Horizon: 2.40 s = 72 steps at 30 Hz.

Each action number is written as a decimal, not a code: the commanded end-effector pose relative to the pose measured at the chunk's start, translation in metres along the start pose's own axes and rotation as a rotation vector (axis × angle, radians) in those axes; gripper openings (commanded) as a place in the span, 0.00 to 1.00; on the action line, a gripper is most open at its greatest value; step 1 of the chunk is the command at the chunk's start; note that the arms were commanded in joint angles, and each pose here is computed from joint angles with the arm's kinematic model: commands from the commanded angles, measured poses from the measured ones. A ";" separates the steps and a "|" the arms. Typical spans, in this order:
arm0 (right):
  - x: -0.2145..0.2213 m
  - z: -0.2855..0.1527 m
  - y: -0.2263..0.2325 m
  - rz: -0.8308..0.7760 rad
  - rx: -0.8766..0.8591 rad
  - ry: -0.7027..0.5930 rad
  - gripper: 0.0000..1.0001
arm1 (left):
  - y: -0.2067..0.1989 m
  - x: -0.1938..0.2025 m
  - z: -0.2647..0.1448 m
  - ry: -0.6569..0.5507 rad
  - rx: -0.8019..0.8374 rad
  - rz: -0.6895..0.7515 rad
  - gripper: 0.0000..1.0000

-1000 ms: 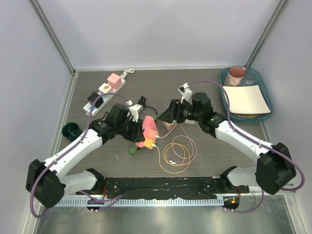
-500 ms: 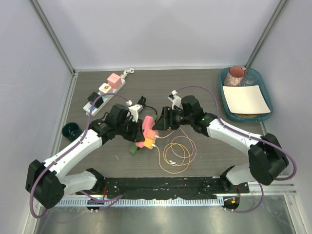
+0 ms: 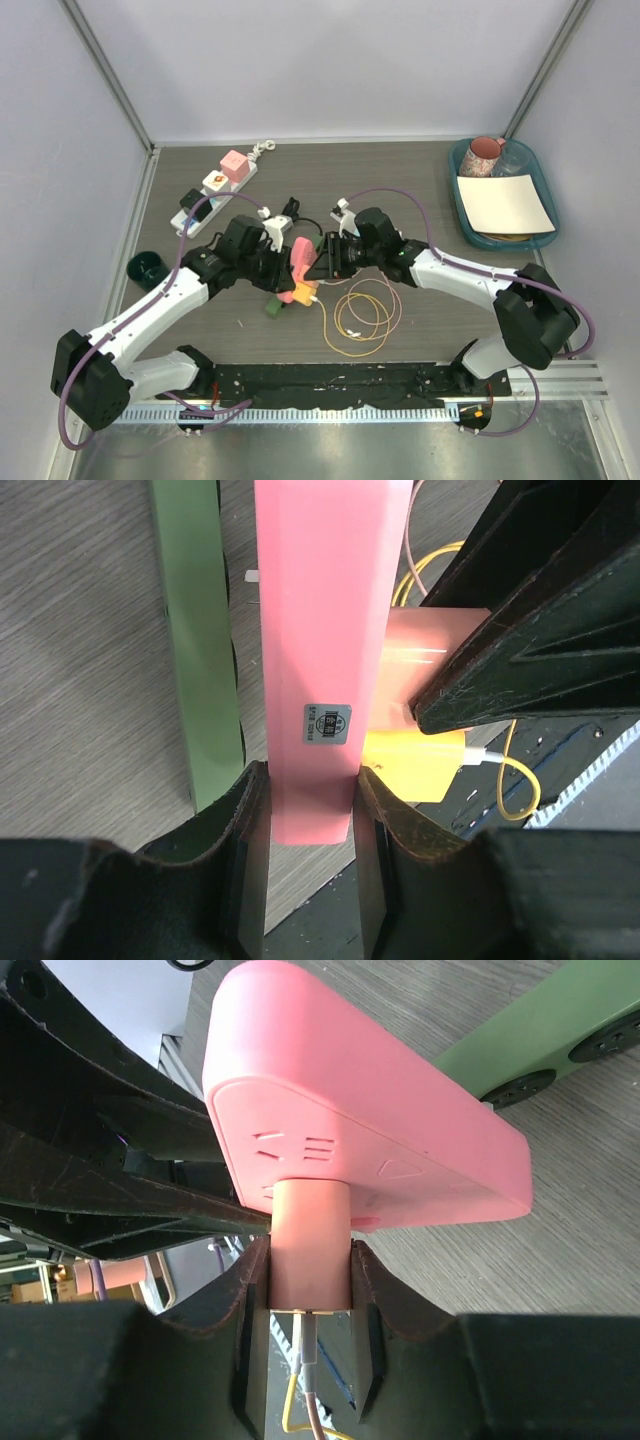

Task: Pull the plug off the socket

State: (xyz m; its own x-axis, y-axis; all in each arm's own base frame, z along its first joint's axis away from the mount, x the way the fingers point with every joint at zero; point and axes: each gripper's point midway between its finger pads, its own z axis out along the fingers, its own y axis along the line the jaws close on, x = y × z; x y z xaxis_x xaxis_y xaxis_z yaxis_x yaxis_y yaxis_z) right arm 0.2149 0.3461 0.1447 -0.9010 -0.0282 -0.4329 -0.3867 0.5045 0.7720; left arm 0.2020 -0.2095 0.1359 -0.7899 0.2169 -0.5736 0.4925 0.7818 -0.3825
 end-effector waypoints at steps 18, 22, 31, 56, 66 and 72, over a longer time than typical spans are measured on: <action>-0.012 -0.025 -0.005 -0.034 0.019 -0.094 0.01 | 0.035 -0.021 -0.011 -0.102 -0.156 -0.025 0.00; -0.014 -0.028 -0.004 -0.037 0.018 -0.101 0.01 | 0.039 -0.020 -0.010 -0.094 -0.173 -0.028 0.00; -0.014 -0.043 -0.015 -0.037 0.058 -0.105 0.01 | 0.055 -0.014 -0.010 -0.064 -0.263 -0.045 0.00; -0.096 -0.115 -0.090 -0.084 0.380 -0.336 0.02 | 0.018 -0.045 -0.033 -0.252 -0.081 0.008 0.00; -0.165 -0.141 -0.189 -0.044 0.724 -0.416 0.09 | -0.019 -0.050 -0.040 -0.288 0.121 0.043 0.00; -0.175 -0.100 -0.209 -0.014 0.618 -0.349 0.13 | -0.030 -0.050 -0.045 -0.302 0.175 0.051 0.00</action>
State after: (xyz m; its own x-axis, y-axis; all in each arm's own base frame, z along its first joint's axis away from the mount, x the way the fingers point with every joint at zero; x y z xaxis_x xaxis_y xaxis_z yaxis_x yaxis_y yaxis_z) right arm 0.4116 0.1438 0.0989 -0.7627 0.2030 -0.6141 -0.0509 0.9276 0.3700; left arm 0.2101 -0.2015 0.1773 -0.7031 0.0934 -0.7050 0.5218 0.7413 -0.4221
